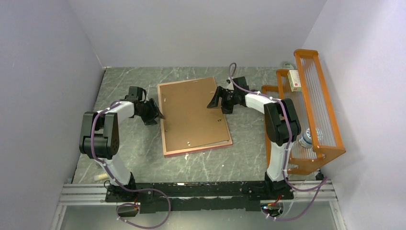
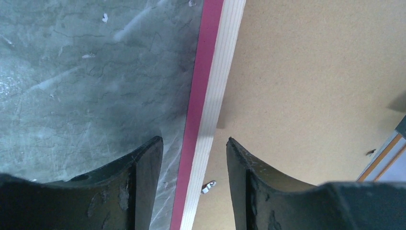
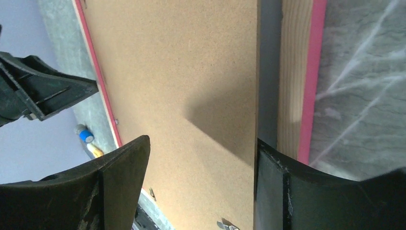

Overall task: Put the photo into the frame
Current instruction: Place the photo frame item in the photo frame.

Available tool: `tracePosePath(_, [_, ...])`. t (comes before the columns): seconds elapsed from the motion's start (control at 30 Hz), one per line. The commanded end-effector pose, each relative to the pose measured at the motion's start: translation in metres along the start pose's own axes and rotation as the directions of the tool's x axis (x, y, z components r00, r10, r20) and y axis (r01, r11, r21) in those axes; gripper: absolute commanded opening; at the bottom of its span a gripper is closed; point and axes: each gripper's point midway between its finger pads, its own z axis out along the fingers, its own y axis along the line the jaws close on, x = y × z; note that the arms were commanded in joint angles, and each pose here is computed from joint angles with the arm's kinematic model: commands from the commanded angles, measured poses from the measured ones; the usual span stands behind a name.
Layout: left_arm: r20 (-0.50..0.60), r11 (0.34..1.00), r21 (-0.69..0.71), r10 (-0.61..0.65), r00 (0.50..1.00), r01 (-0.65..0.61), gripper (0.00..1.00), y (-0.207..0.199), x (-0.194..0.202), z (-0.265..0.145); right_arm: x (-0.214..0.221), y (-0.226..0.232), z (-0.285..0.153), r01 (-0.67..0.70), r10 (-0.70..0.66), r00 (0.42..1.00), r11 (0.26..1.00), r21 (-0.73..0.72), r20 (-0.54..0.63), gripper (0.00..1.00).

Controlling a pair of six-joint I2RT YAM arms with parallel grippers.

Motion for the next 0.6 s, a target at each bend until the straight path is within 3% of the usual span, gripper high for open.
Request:
tracePosePath(0.0, [0.071, 0.998, 0.046, 0.029, 0.997, -0.032, 0.58, -0.013, -0.014, -0.014, -0.019, 0.011, -0.019, 0.081, -0.084, 0.996, 0.993, 0.085, 0.031, 0.78])
tracePosePath(0.3, [-0.016, 0.997, 0.077, 0.022, 1.000, -0.021, 0.63, -0.021, -0.006, -0.012, -0.018, 0.001, -0.024, 0.023, -0.030, 0.999, 0.980, 0.197, 0.035, 0.76])
tracePosePath(0.57, [-0.059, 0.994, 0.104, 0.030, 0.998, -0.024, 0.63, -0.028, -0.004, -0.011, -0.013, 0.009, -0.025, 0.062, -0.070, 0.997, 0.970, 0.235, 0.026, 0.76])
